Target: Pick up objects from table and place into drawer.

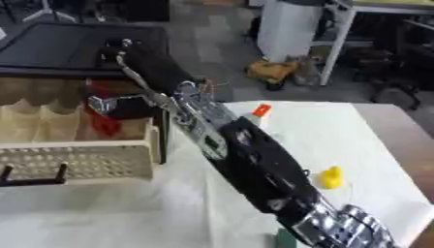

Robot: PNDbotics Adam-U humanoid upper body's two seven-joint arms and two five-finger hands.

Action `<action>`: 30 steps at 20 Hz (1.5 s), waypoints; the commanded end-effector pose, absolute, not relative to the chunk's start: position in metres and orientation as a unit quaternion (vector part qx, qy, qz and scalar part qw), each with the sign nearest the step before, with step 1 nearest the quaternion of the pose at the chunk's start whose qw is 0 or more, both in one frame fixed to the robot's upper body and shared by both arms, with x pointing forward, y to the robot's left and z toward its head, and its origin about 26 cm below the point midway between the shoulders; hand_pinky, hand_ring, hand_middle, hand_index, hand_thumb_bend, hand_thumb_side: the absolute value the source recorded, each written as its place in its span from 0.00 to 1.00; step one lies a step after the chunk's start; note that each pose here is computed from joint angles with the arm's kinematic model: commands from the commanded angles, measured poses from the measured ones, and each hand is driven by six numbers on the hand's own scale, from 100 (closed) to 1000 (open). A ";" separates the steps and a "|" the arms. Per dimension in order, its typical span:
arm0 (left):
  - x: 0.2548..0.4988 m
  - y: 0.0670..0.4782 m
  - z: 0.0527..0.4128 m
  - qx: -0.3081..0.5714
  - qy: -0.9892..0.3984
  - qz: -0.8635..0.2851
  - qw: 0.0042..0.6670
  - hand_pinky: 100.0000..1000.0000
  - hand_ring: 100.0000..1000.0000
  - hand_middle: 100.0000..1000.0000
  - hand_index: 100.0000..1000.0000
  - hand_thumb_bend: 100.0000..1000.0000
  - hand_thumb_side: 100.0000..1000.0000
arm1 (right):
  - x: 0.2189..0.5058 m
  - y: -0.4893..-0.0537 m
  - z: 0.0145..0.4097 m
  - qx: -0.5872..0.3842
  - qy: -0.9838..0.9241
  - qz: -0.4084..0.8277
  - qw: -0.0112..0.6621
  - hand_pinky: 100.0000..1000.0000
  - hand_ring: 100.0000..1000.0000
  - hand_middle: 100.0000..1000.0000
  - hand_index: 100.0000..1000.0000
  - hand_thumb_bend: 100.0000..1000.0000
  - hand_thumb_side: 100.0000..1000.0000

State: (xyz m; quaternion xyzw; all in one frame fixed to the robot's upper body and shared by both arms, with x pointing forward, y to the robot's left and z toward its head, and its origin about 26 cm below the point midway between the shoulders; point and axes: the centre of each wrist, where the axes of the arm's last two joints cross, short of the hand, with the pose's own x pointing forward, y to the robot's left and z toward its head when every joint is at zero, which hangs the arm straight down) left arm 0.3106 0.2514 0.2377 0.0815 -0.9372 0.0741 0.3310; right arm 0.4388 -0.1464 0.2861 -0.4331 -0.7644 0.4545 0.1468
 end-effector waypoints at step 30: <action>0.307 0.259 0.243 0.093 -0.941 0.070 0.318 0.47 0.44 0.53 0.79 0.00 1.00 | 0.324 -0.211 0.376 -0.376 -0.888 0.227 0.136 0.54 0.60 0.55 0.74 0.18 0.72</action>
